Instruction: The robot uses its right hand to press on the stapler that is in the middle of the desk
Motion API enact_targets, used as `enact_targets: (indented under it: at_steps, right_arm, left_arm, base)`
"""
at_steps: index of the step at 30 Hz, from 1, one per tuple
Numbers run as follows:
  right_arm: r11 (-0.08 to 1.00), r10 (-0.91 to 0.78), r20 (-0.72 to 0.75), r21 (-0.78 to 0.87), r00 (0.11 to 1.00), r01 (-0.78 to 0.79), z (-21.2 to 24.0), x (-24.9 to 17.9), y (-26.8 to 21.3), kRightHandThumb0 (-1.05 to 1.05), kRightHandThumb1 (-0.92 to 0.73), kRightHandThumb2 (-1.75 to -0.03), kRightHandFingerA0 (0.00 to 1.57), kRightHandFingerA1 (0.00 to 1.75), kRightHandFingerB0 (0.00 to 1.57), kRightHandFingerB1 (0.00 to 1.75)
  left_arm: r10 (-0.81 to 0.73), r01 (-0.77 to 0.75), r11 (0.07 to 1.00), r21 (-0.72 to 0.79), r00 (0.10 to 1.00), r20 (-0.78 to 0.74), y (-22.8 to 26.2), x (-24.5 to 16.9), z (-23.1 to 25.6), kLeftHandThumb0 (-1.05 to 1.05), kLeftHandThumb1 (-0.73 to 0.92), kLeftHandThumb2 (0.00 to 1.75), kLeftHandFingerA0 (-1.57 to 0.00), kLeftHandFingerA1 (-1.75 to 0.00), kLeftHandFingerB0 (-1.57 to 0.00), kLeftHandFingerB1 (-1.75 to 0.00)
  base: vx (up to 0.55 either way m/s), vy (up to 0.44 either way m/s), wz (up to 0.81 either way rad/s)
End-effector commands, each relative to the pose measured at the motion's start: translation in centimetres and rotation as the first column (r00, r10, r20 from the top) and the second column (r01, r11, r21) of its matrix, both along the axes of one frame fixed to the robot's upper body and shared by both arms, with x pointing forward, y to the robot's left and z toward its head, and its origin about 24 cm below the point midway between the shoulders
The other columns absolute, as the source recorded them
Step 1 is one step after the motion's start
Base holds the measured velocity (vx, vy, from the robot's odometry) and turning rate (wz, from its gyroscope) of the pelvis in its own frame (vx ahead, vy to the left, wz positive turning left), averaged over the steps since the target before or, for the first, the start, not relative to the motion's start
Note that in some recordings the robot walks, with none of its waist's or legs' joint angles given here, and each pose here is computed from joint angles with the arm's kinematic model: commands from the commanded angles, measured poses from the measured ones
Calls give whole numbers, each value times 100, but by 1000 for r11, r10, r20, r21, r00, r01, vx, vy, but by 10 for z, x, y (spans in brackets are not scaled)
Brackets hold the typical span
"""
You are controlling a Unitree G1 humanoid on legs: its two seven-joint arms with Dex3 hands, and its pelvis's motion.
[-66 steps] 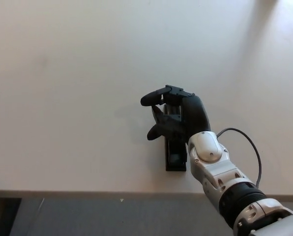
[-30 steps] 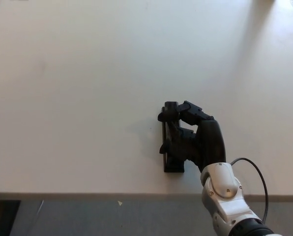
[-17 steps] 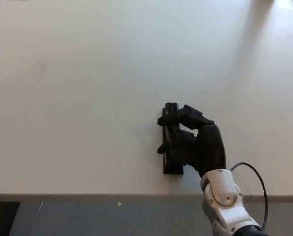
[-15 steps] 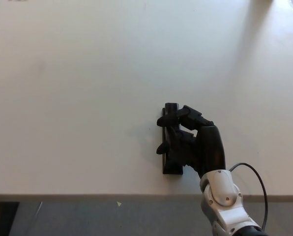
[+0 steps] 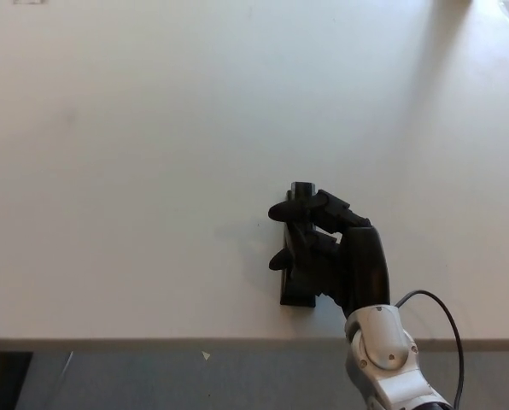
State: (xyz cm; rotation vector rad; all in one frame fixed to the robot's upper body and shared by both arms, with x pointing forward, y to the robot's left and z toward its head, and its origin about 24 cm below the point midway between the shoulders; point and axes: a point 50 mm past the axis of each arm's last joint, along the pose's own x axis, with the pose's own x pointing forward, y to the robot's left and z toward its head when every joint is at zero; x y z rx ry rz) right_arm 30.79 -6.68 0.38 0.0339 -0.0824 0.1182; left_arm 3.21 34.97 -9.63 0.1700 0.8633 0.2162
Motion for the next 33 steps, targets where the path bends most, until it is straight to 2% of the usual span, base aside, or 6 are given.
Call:
enact_targets:
  at_steps: [1, 10, 11, 21, 32, 33]
  right_arm:
    - [959, -32, -834, -180, 551, -218, -157, -188, 2, -24, -77, -63, 113, 110, 75, 98]
    - [951, -35, -829, -199, 558, -235, -157, -185, 0, -26, -78, -63, 108, 108, 74, 77]
    - [965, -39, -805, -185, 593, -188, -152, -172, 0, -22, -79, -62, 115, 104, 71, 111]
    - [968, -37, -772, -186, 634, -170, -145, -155, 2, -22, -79, -62, 115, 104, 71, 111]
    - [972, -43, -650, -204, 759, -120, -106, -75, 0, -22, -79, -62, 115, 104, 71, 111]
    - [989, -10, -327, -145, 945, -40, -30, 2, 2, -22, -80, -67, 119, 116, 73, 127]
  left_arm:
    - [-80, 79, 996, 36, 996, 41, 0, -13, 7, -60, 80, 108, 0, -35, -1, -33]
    - [-65, 64, 998, 10, 996, 61, -1, -8, 6, -54, 92, 82, 0, -16, -4, -22]
    - [-72, 72, 997, 16, 995, 65, 1, -7, 8, -54, 92, 83, -5, -15, -2, -20]
    - [-49, 50, 999, -3, 994, 93, 2, 1, 8, -54, 92, 83, -5, -15, -2, -20]
    - [-68, 66, 998, 18, 962, 266, 3, 82, 24, -54, 92, 83, -5, -15, -2, -20]
    - [-266, 227, 936, 268, 957, 120, 6, 86, 30, -26, 71, 127, 0, -45, 0, -47]
  base:
    - [0, 0, 0]
    - [0, 0, 0]
    - [0, 0, 0]
    - [0, 0, 0]
    - [0, 0, 0]
    - [0, 0, 0]
